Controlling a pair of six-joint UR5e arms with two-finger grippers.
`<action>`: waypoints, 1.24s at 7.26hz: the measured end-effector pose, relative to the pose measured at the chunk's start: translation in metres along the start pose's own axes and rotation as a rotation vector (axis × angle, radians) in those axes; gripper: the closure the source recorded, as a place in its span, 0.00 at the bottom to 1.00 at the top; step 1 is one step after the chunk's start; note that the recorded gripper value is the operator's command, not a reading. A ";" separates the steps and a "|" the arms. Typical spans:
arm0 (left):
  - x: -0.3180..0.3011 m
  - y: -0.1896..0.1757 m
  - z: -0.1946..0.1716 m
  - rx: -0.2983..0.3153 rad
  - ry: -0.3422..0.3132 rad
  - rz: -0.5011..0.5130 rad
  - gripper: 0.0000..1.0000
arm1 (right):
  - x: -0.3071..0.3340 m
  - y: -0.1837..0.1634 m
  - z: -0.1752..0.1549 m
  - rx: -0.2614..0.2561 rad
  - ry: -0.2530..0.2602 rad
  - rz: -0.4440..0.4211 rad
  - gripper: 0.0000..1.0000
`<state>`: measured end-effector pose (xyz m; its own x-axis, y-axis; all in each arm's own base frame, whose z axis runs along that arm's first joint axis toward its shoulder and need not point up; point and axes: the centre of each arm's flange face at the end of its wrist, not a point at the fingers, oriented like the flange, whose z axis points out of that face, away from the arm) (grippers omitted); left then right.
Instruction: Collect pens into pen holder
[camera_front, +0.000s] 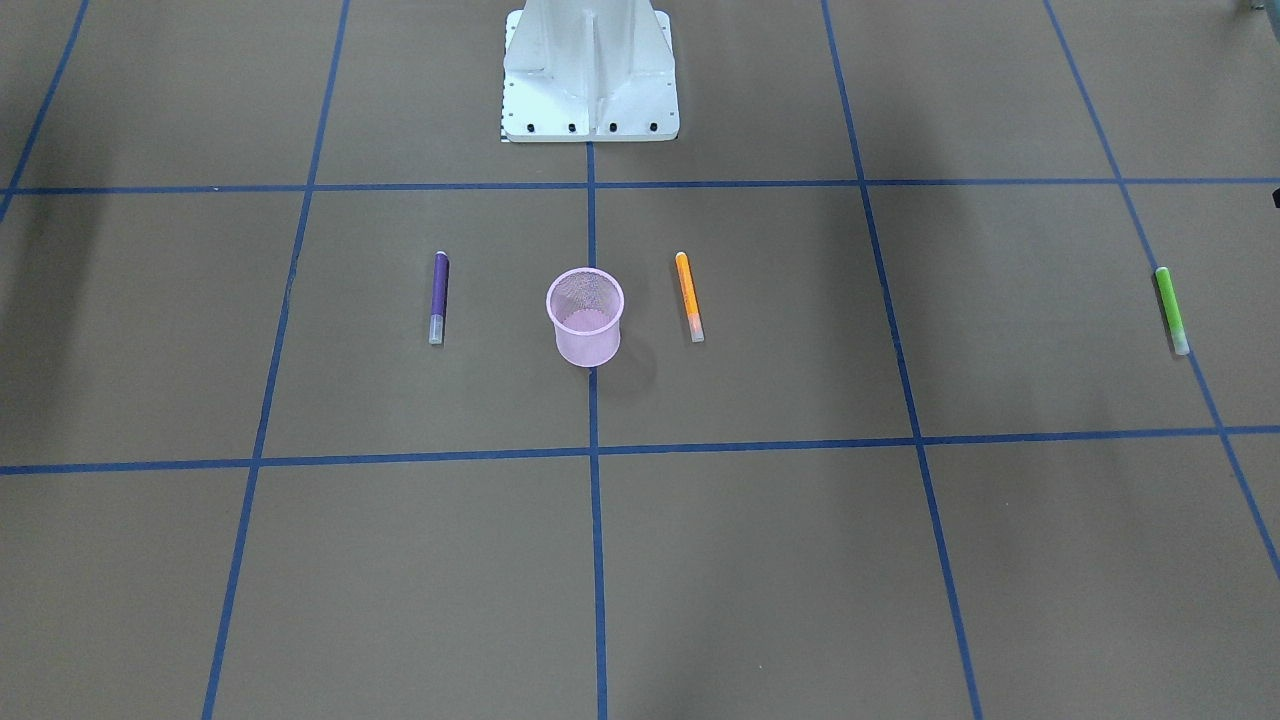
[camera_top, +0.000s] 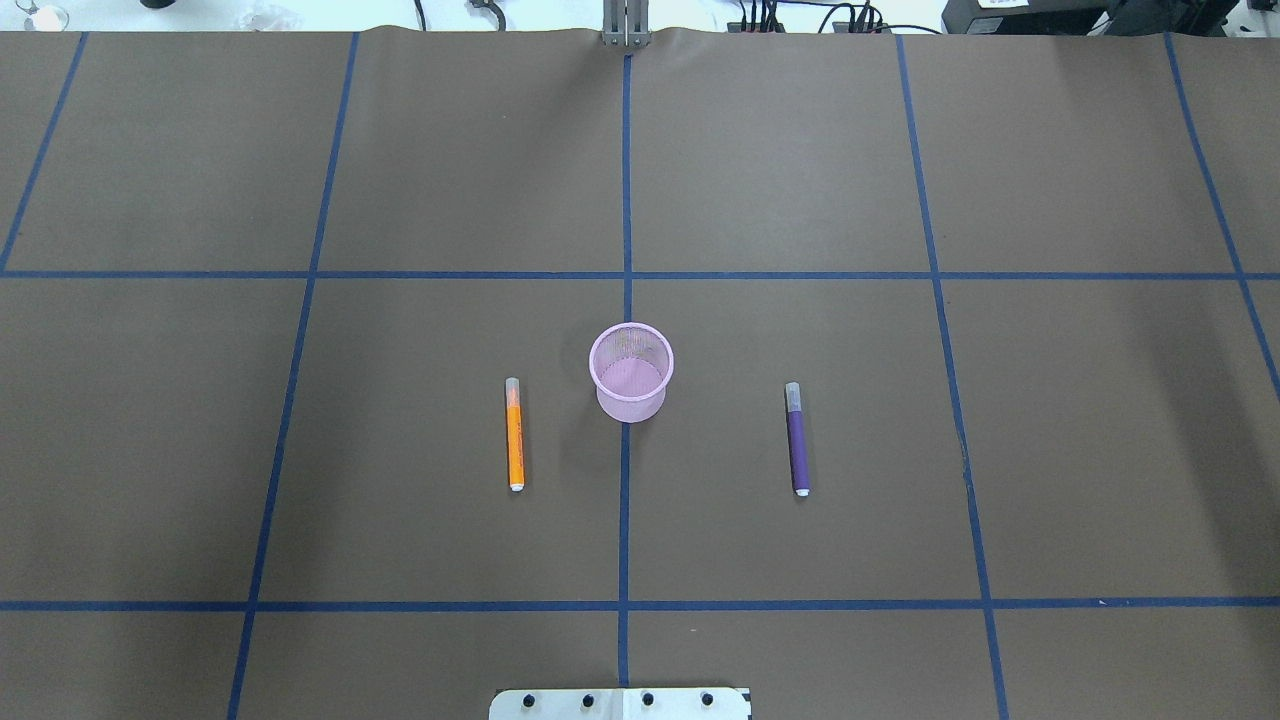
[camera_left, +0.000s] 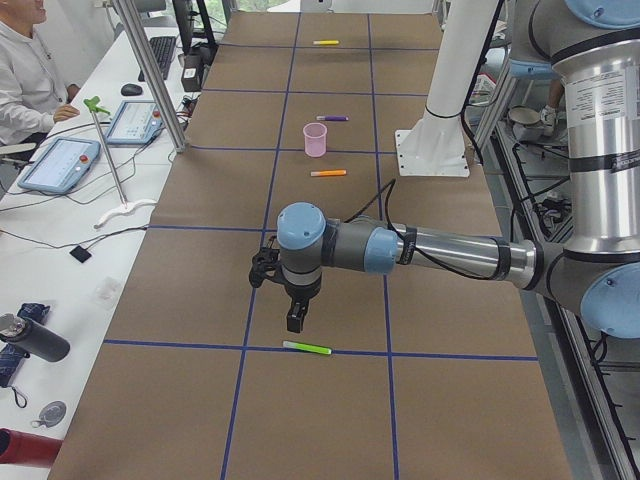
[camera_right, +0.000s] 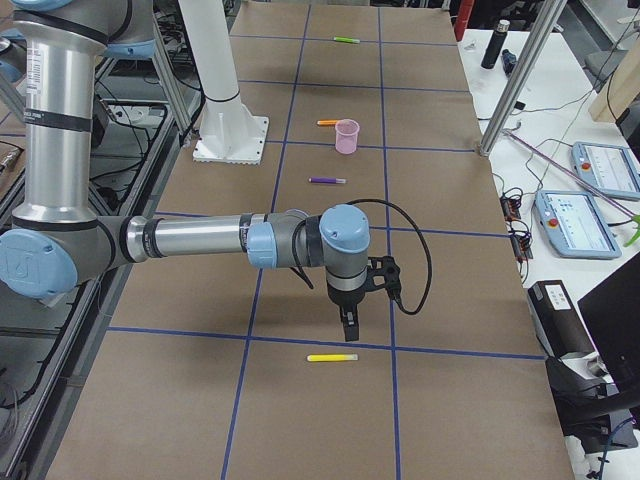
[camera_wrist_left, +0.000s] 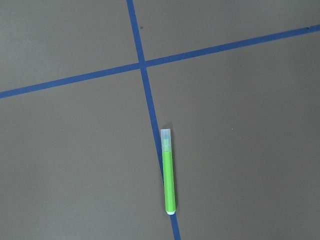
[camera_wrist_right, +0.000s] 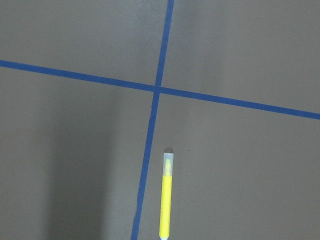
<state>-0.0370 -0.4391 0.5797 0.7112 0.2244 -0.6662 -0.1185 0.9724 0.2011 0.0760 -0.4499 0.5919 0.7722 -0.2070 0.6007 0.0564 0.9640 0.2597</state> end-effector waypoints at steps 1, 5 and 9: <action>0.006 -0.014 -0.007 0.023 -0.004 0.023 0.00 | -0.007 -0.009 -0.007 0.069 -0.004 -0.055 0.00; 0.008 -0.044 -0.011 0.100 -0.006 0.096 0.00 | -0.029 -0.021 -0.017 0.145 -0.096 -0.089 0.00; -0.066 -0.024 0.075 0.127 -0.001 0.082 0.00 | -0.090 -0.038 0.005 0.126 -0.164 -0.010 0.00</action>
<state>-0.0293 -0.4822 0.6730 0.7032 0.3023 -0.6435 -0.0877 0.9350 0.3435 0.0018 -0.4687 0.5317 0.6578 -0.2506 0.7103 -0.0239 0.9356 0.3523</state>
